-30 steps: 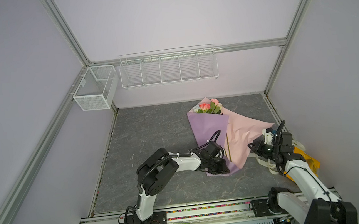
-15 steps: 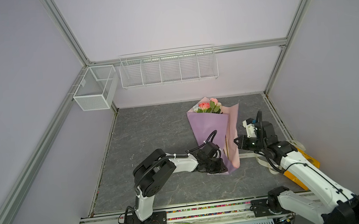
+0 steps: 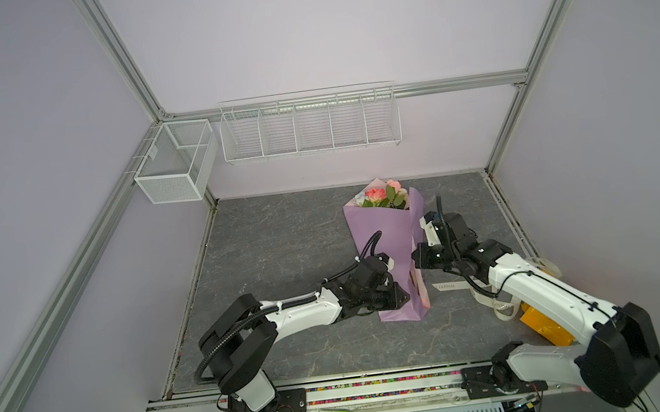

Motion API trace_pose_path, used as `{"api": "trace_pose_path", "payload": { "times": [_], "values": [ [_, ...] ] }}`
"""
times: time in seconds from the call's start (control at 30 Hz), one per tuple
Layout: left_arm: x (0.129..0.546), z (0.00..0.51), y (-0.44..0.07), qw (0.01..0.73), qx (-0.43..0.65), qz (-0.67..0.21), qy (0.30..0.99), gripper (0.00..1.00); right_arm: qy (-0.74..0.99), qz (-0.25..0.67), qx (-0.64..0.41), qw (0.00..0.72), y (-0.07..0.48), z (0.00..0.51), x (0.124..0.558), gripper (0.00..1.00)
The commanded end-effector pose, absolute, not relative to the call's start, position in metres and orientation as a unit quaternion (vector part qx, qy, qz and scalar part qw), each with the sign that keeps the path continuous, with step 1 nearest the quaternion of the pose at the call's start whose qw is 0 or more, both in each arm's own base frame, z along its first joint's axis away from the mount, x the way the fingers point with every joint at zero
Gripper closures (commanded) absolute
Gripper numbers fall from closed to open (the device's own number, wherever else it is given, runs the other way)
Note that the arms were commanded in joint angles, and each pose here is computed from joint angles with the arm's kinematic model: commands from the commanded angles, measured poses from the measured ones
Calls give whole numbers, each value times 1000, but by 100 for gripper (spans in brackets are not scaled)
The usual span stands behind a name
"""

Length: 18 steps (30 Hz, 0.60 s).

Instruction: Tie the bouquet of fake flowers

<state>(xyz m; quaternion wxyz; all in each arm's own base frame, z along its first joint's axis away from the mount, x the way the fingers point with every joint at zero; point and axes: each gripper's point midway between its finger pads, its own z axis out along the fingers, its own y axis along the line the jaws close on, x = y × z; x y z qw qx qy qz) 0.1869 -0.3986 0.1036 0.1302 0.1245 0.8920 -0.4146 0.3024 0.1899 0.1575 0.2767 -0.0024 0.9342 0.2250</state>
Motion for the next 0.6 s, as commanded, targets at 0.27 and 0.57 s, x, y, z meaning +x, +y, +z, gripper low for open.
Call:
{"api": "trace_pose_path", "payload": {
  "times": [0.27,0.57],
  "values": [
    [209,95,-349,160,48,-413,895,72,956,191,-3,222,235,132,316,94],
    [205,114,-335,191,49,-440,876,41,965,189,-10,182,269,104,324,94]
  ]
}}
